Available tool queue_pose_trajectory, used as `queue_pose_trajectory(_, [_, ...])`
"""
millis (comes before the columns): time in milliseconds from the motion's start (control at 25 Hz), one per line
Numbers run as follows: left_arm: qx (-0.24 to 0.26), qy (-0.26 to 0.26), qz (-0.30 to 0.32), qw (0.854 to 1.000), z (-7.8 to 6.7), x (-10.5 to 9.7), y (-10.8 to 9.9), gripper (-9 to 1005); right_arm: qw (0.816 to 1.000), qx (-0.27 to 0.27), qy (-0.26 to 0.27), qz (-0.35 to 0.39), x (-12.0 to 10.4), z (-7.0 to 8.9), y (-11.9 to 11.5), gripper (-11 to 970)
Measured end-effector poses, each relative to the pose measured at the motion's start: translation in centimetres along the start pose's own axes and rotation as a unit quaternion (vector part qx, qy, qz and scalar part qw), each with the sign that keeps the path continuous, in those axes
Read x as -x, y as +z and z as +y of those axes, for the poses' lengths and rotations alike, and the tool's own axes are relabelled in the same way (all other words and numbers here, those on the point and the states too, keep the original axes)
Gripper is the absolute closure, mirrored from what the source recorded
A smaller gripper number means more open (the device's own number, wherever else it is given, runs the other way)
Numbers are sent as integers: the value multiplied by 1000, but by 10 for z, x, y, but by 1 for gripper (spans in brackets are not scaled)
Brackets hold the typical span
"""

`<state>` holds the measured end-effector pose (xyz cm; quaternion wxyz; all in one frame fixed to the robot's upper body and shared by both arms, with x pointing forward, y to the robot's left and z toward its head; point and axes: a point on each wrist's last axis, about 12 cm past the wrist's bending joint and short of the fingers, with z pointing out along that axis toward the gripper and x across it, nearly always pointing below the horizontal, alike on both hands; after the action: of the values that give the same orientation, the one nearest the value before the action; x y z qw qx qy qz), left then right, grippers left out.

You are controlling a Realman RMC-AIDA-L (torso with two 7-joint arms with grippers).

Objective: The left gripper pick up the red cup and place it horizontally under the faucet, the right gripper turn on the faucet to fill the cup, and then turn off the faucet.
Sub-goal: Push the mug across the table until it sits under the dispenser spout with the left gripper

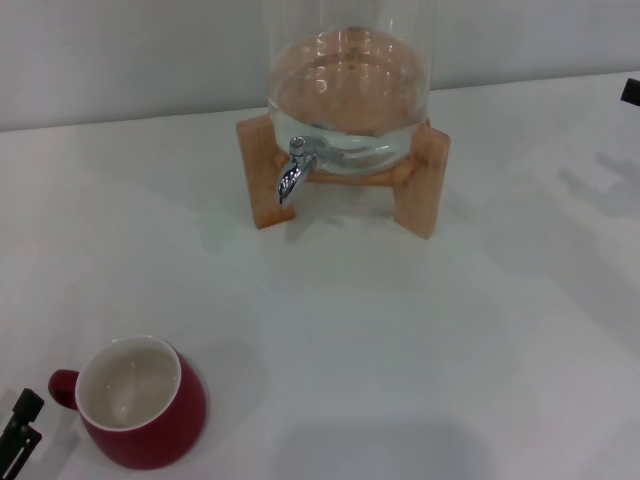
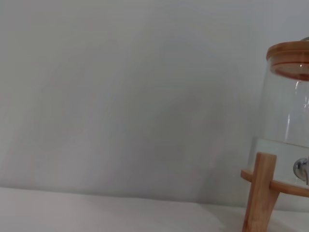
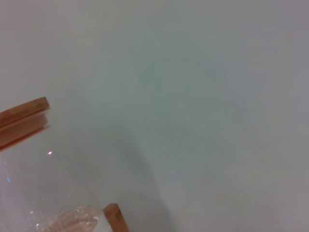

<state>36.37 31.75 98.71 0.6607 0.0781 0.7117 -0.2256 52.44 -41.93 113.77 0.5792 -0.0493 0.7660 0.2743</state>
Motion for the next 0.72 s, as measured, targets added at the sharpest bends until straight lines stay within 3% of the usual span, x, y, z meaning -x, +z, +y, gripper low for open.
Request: queue_pose_trajectory(720, [9,67,22,997,1,-6,-2,230,1000,-5,2,-5,0,-1,-1,194])
